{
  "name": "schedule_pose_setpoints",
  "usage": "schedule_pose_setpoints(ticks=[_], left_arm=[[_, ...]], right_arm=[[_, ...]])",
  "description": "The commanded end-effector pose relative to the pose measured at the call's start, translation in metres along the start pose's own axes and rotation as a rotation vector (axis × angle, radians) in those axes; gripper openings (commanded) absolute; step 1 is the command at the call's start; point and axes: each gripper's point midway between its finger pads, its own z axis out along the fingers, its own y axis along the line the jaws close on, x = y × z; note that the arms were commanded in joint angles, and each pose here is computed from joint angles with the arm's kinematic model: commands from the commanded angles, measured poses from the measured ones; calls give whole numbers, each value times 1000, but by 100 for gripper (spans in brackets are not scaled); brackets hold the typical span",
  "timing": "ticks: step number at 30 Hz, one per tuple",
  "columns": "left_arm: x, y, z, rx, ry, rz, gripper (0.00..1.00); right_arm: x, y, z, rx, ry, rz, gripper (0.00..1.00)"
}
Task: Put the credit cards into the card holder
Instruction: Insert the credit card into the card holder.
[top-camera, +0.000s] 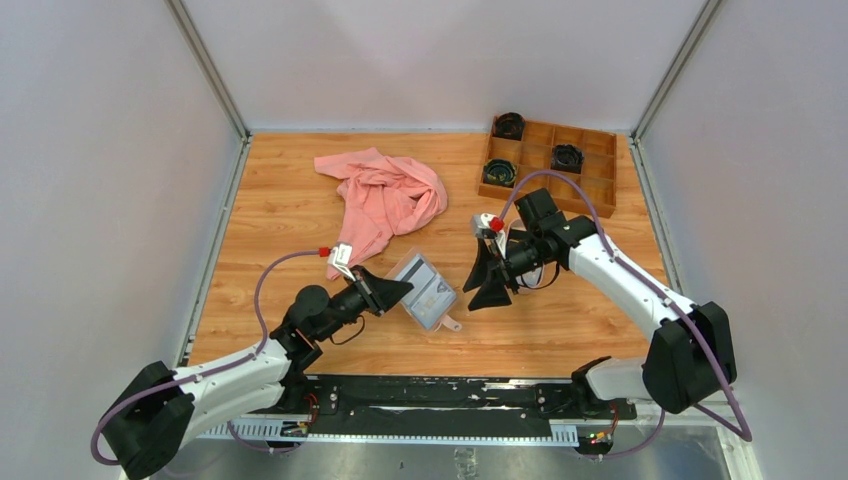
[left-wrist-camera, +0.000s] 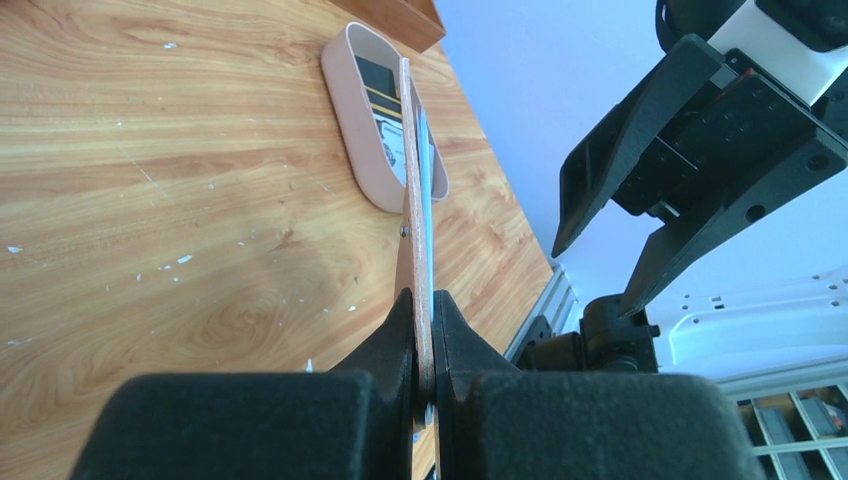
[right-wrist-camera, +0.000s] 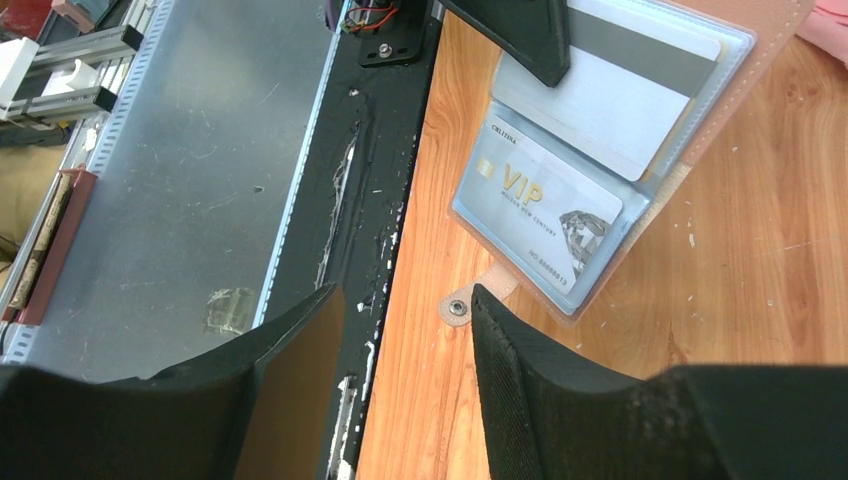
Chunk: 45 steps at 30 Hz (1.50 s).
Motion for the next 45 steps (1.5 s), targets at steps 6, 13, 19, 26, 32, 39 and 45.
schedule_pose_setpoints(ticks=[6, 13, 19, 26, 32, 39, 45], left_arm=[[-11, -1, -2, 17, -64, 7, 0], [-13, -1, -1, 17, -75, 8, 0], [-20, -1, 5, 8, -90, 27, 0], [-30, -3, 13, 0, -127, 15, 0], [-36, -12, 22, 26, -132, 16, 0], [-37, -14, 25, 31, -127, 25, 0], [-39, -15, 26, 31, -134, 48, 0]], right_arm=[[-2, -2, -3, 3, -39, 44, 54], [-3, -3, -4, -5, -68, 85, 54], [-8, -8, -8, -9, -128, 176, 54], [-8, -38, -8, 96, -185, 409, 51], [-2, -54, -4, 132, -190, 509, 51], [8, -66, -1, 174, -178, 591, 51], [11, -68, 0, 173, -172, 630, 50]])
